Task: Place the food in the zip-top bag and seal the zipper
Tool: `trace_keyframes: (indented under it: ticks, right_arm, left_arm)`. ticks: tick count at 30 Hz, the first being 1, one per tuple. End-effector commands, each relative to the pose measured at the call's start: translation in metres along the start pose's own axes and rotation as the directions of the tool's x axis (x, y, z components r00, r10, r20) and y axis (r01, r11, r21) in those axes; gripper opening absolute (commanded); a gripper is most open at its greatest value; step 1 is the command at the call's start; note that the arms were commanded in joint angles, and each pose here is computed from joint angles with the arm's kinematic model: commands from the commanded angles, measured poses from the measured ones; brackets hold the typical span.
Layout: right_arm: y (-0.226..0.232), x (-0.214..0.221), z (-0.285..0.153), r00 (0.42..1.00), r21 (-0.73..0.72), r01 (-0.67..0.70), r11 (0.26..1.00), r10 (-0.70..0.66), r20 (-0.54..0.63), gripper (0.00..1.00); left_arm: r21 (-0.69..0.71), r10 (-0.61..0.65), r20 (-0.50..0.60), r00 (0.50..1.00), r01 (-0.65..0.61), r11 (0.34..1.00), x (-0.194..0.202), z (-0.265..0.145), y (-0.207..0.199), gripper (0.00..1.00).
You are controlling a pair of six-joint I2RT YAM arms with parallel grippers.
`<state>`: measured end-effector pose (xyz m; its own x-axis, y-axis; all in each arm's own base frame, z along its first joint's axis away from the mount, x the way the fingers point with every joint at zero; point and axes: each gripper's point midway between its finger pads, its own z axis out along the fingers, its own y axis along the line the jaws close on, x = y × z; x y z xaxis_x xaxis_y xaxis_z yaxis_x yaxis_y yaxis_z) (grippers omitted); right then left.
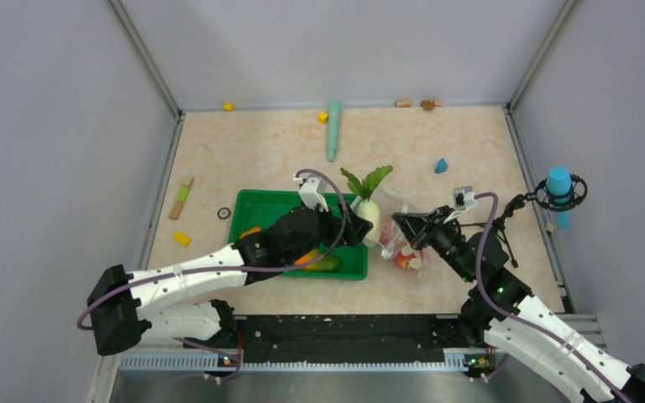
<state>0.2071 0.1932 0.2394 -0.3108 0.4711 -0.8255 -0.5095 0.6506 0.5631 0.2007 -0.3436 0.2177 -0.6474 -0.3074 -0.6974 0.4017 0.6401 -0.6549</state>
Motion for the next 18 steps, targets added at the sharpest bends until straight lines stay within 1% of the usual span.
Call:
trace_keyframes:
  ticks: [1, 2, 4, 6, 9, 11, 13, 14, 18]
  right_arm:
    - [0.009, -0.018, -0.001, 0.998, -0.029, 0.002, 1.000, -0.001, 0.060, 0.00]
    - [0.009, -0.018, 0.000, 0.998, -0.031, 0.005, 1.000, -0.003, 0.058, 0.00]
    - [0.011, -0.017, -0.001, 0.999, -0.040, 0.014, 0.999, -0.012, 0.052, 0.00]
    - [0.013, -0.018, -0.001, 0.999, -0.047, 0.021, 0.999, -0.018, 0.049, 0.00]
    - [0.013, -0.017, -0.001, 0.999, -0.049, 0.029, 0.998, -0.027, 0.045, 0.00]
    - [0.013, -0.016, 0.000, 0.999, -0.052, 0.031, 0.998, -0.029, 0.042, 0.00]
    - [0.014, -0.015, 0.001, 0.999, -0.054, 0.034, 0.998, -0.032, 0.035, 0.00]
    - [0.013, -0.015, 0.001, 0.999, -0.053, 0.035, 0.998, -0.033, 0.035, 0.00]
    - [0.012, -0.013, 0.002, 0.999, -0.050, 0.040, 0.998, -0.039, 0.026, 0.00]
  left_arm:
    - [-0.101, 0.065, 0.109, 0.992, -0.054, 0.993, -0.026, -0.020, 0.020, 0.90]
    - [-0.118, 0.077, 0.131, 0.988, -0.061, 0.991, -0.032, -0.022, 0.023, 0.92]
    - [-0.160, 0.105, 0.126, 0.987, -0.084, 0.984, -0.034, -0.025, 0.033, 0.93]
    - [-0.180, 0.105, 0.108, 0.989, -0.085, 0.980, -0.035, -0.024, 0.042, 0.93]
    - [-0.118, 0.077, 0.020, 0.997, -0.074, 0.990, -0.026, -0.013, 0.044, 0.91]
    - [-0.066, 0.043, -0.045, 0.998, -0.046, 0.997, -0.022, -0.003, 0.045, 0.81]
    - [-0.045, 0.017, -0.121, 0.993, -0.022, 0.999, -0.011, 0.009, 0.049, 0.71]
    - [-0.017, 0.009, -0.131, 0.991, -0.012, 1.000, -0.010, 0.015, 0.045, 0.66]
    - [0.011, 0.004, -0.194, 0.981, -0.002, 1.000, -0.003, 0.030, 0.040, 0.56]
